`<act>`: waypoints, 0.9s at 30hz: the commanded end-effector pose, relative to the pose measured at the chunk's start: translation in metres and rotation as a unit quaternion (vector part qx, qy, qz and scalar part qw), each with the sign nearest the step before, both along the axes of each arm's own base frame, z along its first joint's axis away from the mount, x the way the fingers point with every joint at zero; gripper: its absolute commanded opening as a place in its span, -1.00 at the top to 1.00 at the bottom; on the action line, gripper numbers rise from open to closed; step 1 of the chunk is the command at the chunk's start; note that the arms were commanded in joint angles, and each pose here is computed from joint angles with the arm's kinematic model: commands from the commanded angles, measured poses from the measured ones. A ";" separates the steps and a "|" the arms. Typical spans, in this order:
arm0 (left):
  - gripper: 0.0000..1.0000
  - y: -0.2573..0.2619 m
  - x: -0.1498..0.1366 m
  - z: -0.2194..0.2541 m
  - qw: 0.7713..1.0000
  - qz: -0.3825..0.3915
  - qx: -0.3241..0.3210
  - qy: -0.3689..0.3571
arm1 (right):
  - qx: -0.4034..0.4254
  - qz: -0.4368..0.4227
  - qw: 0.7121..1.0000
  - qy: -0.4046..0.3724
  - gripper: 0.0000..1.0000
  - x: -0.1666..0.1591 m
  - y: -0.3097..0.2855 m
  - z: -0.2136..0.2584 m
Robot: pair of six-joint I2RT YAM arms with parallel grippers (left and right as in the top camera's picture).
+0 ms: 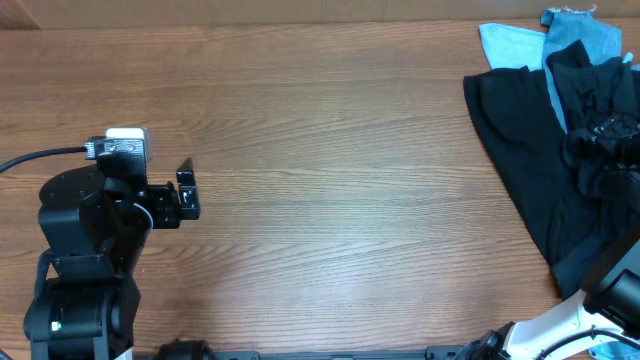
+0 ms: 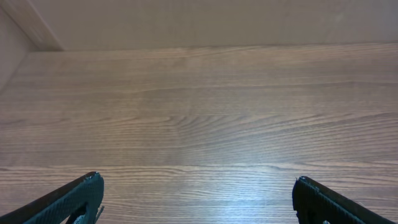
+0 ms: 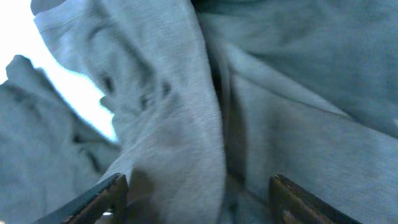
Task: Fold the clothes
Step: 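Grasp the black T-shirt in the pile with the right gripper, then pull the black T-shirt leftward out of the pile with the right gripper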
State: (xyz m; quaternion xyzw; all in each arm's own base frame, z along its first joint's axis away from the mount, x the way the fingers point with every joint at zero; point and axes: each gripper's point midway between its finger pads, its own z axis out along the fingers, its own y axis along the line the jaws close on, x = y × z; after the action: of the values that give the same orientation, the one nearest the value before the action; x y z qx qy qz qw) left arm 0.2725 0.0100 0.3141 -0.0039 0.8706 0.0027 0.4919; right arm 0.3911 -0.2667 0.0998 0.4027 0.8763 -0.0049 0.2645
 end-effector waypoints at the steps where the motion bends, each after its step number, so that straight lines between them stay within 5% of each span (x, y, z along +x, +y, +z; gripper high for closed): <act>1: -1.00 -0.006 0.000 0.013 1.000 -0.013 -0.015 -0.019 | 0.035 0.031 0.998 -0.034 -0.01 0.016 0.014 0.005; 7: -1.00 -0.007 0.000 0.014 1.000 -0.014 -0.015 -0.020 | 0.042 0.029 0.998 -0.028 0.93 0.015 0.015 -0.001; 12: -1.00 -0.007 0.000 0.015 1.000 -0.015 -0.015 -0.022 | 0.111 0.105 0.980 -0.125 0.92 0.045 0.049 0.038; 17: -1.00 -0.007 0.001 0.015 1.000 -0.016 -0.014 -0.023 | 0.166 0.268 0.918 -0.240 0.92 0.079 0.144 0.158; 21: -1.00 -0.007 0.001 0.015 0.999 -0.016 -0.014 -0.023 | 0.180 0.386 0.877 -0.221 0.92 0.084 0.255 0.196; 27: -1.00 -0.007 0.001 0.016 0.999 -0.016 -0.014 -0.025 | 0.133 0.547 0.812 -0.152 0.92 0.057 0.460 0.177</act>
State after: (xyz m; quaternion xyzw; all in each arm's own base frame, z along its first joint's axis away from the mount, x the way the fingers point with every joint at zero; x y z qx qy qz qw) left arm 0.2745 0.0051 0.3174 0.0037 0.8666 -0.0096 0.4989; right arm 0.4631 0.1335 0.2685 -0.0496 0.8913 0.3506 0.2833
